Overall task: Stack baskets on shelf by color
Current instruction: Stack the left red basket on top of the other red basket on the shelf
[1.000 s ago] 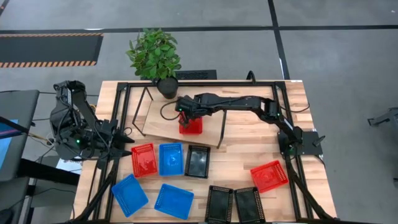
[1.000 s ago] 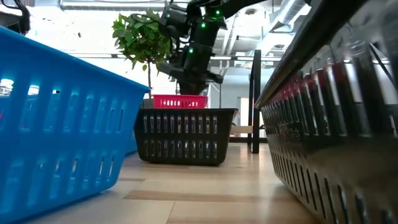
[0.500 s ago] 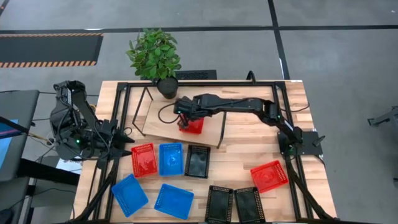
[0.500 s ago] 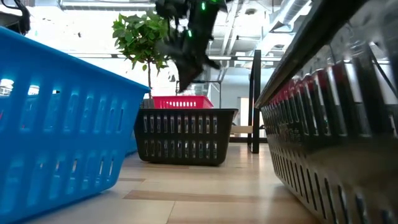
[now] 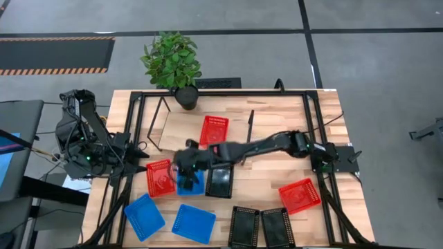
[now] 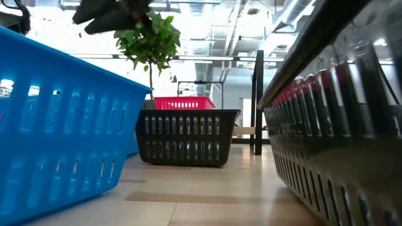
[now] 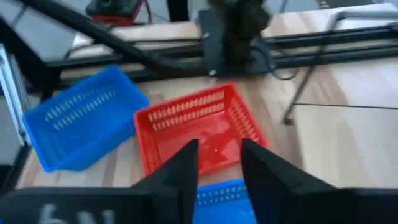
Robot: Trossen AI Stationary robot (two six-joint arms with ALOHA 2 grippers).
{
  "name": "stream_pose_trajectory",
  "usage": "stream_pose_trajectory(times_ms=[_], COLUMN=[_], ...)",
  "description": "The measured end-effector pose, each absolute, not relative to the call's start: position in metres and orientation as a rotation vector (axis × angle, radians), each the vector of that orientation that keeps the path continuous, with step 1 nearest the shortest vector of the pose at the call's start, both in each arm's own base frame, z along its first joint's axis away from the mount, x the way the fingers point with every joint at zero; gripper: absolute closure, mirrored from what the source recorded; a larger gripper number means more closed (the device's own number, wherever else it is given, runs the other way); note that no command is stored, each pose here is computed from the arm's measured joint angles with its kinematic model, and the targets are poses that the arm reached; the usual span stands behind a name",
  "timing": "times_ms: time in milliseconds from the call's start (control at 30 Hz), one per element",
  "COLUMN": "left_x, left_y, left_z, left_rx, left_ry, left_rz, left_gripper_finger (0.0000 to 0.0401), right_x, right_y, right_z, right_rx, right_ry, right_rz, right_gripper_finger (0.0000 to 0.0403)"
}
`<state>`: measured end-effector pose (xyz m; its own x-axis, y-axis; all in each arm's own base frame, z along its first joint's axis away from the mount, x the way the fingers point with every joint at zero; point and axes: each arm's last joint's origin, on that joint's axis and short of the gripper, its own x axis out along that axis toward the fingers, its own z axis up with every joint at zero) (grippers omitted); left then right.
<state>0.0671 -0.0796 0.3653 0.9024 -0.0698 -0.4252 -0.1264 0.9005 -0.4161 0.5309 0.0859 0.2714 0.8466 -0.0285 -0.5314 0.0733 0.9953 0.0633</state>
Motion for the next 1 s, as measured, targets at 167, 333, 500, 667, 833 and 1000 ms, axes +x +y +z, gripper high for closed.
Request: stream_pose_trajectory(times_ms=[167,333,500,667,833,1000], left_x=[0.064,0.061,0.068,0.084,0.096,0.093], left_y=[-0.076,-0.072,-0.082,-0.102,-0.116,-0.114], left_z=[0.358,0.34,0.327,0.315,0.303,0.296], left_rx=[-0.455,-0.542,-0.521,-0.485,-0.554,-0.649], left_ry=[0.541,0.712,0.856,0.9,0.982,1.02], left_rz=[0.051,0.251,0.41,0.524,0.66,0.738], left_gripper_finger=[0.0164,0.018,0.02,0.0206,0.0197,0.0181], right_x=[0.544,0.529,0.506,0.495,0.484,0.47], right_y=[0.1,0.11,0.118,0.122,0.126,0.132], right_z=[0.244,0.266,0.296,0.305,0.305,0.302], right_rx=[0.105,0.107,0.095,0.093,0.174,0.182], right_ry=[0.561,0.617,0.661,0.696,0.791,0.896], right_rz=[-0.023,-0.012,0.002,0.005,-0.042,-0.097], right_gripper_finger=[0.0193,0.0186,0.0199,0.0209,0.0211,0.0212])
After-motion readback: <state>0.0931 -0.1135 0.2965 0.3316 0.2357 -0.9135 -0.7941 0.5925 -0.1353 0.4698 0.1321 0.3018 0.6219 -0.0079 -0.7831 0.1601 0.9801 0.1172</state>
